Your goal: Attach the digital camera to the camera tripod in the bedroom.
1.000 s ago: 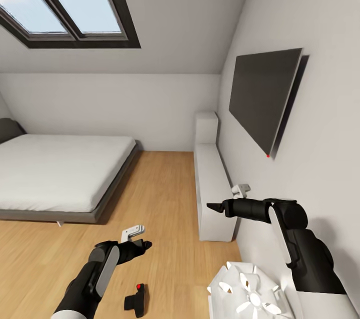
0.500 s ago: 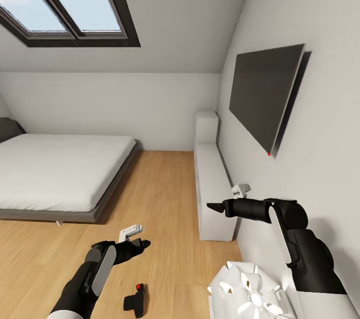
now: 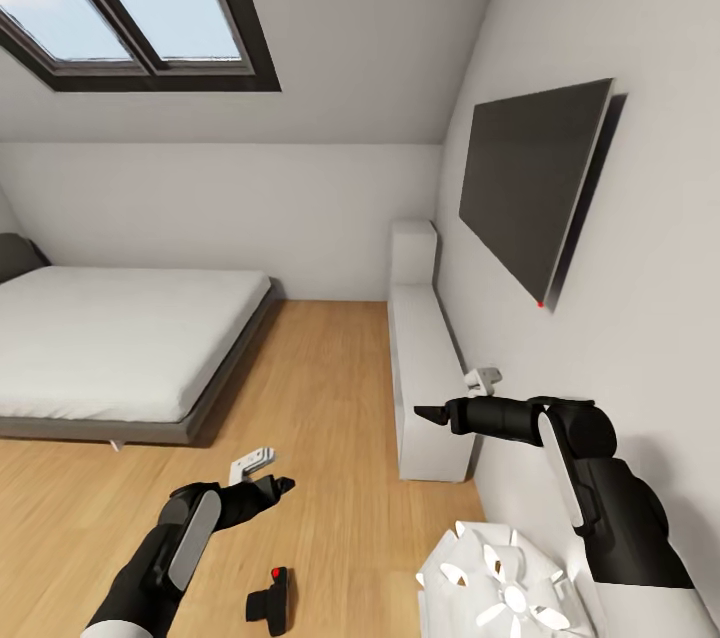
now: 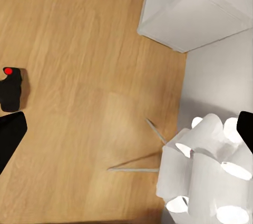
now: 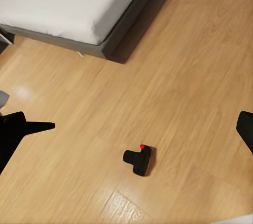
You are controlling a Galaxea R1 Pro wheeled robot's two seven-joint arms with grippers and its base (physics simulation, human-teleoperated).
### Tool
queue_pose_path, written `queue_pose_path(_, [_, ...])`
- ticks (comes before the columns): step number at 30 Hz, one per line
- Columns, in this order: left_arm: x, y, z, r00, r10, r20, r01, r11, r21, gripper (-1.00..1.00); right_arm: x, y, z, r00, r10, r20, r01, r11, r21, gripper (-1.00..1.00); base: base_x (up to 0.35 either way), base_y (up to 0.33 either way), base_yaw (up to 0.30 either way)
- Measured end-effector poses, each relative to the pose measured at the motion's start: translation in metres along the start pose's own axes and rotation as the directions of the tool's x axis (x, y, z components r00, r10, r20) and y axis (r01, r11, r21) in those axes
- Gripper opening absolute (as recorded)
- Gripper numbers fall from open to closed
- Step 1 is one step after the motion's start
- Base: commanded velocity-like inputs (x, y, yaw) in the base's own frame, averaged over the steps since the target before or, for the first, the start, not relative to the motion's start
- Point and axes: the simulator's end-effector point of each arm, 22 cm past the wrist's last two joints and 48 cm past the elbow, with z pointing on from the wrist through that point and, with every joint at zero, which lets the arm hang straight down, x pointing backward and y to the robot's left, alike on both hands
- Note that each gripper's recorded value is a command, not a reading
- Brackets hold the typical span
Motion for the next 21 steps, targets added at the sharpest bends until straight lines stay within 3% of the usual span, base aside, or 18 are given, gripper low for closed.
queue_pose_path(10, [-0.003, 0.033, 0.005, 0.999, -0.054, 0.000, 0.054, 0.999, -0.006, 1.00, 0.007, -0.006, 0.007, 1.000, 0.000, 0.000, 0.000, 1.000, 0.000, 1.00, 0.000, 0.000, 0.000])
queue_pose_path(11, [0.002, 0.052, 0.006, 0.998, -0.068, -0.015, 0.068, 0.997, -0.032, 1.00, 0.008, -0.006, 0.008, 1.000, 0.000, 0.000, 0.000, 1.000, -0.002, 1.00, 0.000, 0.000, 0.000])
queue_pose_path(12, [0.003, 0.055, 0.007, 0.997, -0.073, -0.018, 0.072, 0.997, -0.036, 1.00, 0.009, -0.006, 0.009, 1.000, 0.000, 0.001, 0.000, 1.000, -0.002, 1.00, 0.000, 0.000, 0.000])
queue_pose_path(21, [0.014, 0.078, 0.018, 0.996, -0.078, -0.034, 0.076, 0.995, -0.072, 1.00, 0.016, -0.013, 0.014, 1.000, -0.001, 0.002, 0.001, 1.000, 0.001, 1.00, 0.000, 0.000, 0.000])
